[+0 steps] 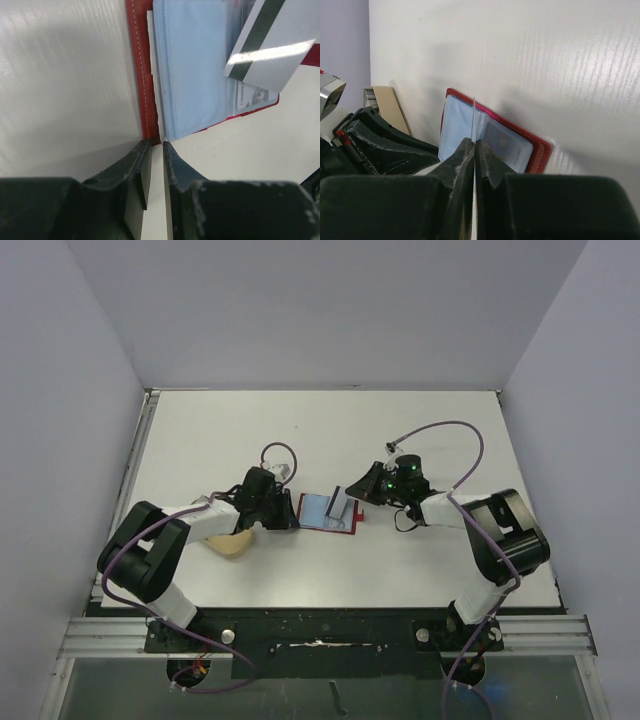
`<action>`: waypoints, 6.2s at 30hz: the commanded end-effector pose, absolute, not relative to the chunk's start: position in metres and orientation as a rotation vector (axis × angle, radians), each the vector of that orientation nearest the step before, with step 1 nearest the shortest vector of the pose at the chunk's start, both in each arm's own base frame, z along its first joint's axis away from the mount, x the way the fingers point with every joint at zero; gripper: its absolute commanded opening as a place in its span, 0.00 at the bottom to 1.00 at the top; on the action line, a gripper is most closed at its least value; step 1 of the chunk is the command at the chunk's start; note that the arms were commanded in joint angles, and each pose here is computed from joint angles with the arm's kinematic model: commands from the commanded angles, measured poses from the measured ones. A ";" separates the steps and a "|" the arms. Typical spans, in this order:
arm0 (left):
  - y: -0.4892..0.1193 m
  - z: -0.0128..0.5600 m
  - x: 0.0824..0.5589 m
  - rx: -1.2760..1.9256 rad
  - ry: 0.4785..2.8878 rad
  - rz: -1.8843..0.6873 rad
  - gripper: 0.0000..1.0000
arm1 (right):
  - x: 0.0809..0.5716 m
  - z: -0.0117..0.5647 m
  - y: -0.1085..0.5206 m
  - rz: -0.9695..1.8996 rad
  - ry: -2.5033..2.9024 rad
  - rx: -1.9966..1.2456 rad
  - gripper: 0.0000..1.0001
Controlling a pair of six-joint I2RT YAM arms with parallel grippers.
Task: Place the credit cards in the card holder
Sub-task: Insert the credit card into the card holder.
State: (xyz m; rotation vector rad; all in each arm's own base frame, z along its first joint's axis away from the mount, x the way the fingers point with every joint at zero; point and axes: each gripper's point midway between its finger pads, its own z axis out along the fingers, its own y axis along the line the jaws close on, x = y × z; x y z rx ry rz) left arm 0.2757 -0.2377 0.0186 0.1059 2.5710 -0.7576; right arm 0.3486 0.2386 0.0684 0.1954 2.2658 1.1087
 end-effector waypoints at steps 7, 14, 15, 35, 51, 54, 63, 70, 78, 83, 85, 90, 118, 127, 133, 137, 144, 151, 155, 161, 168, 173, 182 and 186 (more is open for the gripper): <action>-0.249 0.021 0.278 0.119 2.542 -0.796 0.15 | 0.353 0.071 0.242 1.200 2.204 0.170 0.00; -0.247 0.020 0.277 0.112 2.546 -0.783 0.15 | 0.347 0.058 0.241 1.198 2.235 0.152 0.00; -0.246 0.020 0.277 0.113 2.547 -0.782 0.15 | 0.346 0.057 0.241 1.199 2.240 0.150 0.00; -0.251 0.023 0.279 0.133 2.532 -0.803 0.15 | 0.336 0.034 0.249 1.148 2.378 0.061 0.00; -0.256 0.025 0.279 0.147 2.522 -0.823 0.16 | 0.335 0.032 0.267 1.179 2.392 -0.003 0.00; -0.258 0.027 0.278 0.155 2.517 -0.828 0.16 | 0.335 0.032 0.269 1.192 2.394 -0.002 0.00; -0.261 0.026 0.271 0.158 2.514 -0.842 0.16 | 0.343 0.033 0.270 1.116 2.414 -0.016 0.13; -0.267 0.038 0.271 0.127 2.490 -0.870 0.19 | 0.350 0.044 0.257 0.990 2.419 0.007 0.36; -0.264 0.055 0.280 0.094 2.455 -0.858 0.24 | 0.347 0.062 0.258 0.970 2.393 0.007 0.51; -0.257 0.061 0.290 0.056 2.416 -0.853 0.27 | 0.343 0.065 0.261 0.948 2.402 0.010 0.54; -0.258 0.061 0.292 0.059 2.399 -0.872 0.27 | 0.341 0.064 0.260 0.940 2.409 0.029 0.54; -0.264 0.058 0.295 0.072 2.390 -0.903 0.27 | 0.338 0.061 0.264 0.926 2.404 0.058 0.55; -0.268 0.046 0.301 0.081 2.392 -0.904 0.27 | 0.333 0.072 0.296 1.098 2.343 0.072 0.56; -0.267 0.044 0.302 0.046 2.398 -0.918 0.20 | 0.335 0.065 0.268 0.758 2.410 0.138 0.56; -0.269 0.043 0.301 0.062 2.389 -0.941 0.17 | 0.333 0.051 0.276 0.750 2.447 0.114 0.57; -0.269 0.040 0.300 0.080 2.398 -0.936 0.15 | 0.330 0.046 0.286 0.813 2.460 0.102 0.58; -0.265 0.041 0.298 0.085 2.393 -0.919 0.14 | 0.327 0.045 0.293 0.941 2.434 0.101 0.58; -0.264 0.040 0.295 0.085 2.401 -0.934 0.14 | 0.322 0.051 0.299 1.043 2.392 0.076 0.56; -0.264 0.042 0.294 0.085 2.386 -0.955 0.14 | 0.322 0.052 0.300 1.050 2.389 0.069 0.53; -0.263 0.040 0.294 0.085 2.394 -0.950 0.14 | 0.323 0.051 0.302 1.080 2.366 0.021 0.51; -0.263 0.037 0.295 0.092 2.407 -0.936 0.16 | 0.325 0.051 0.303 1.073 2.359 -0.071 0.47; -0.262 0.042 0.299 0.087 2.407 -0.911 0.19 | 0.324 0.046 0.293 1.015 2.385 -0.093 0.43; -0.262 0.074 0.307 0.071 2.331 -0.917 0.32 | 0.330 0.055 0.278 0.895 2.394 -0.096 0.32; -0.259 0.088 0.312 0.043 2.285 -0.910 0.33 | 0.330 0.054 0.279 0.895 2.400 -0.088 0.27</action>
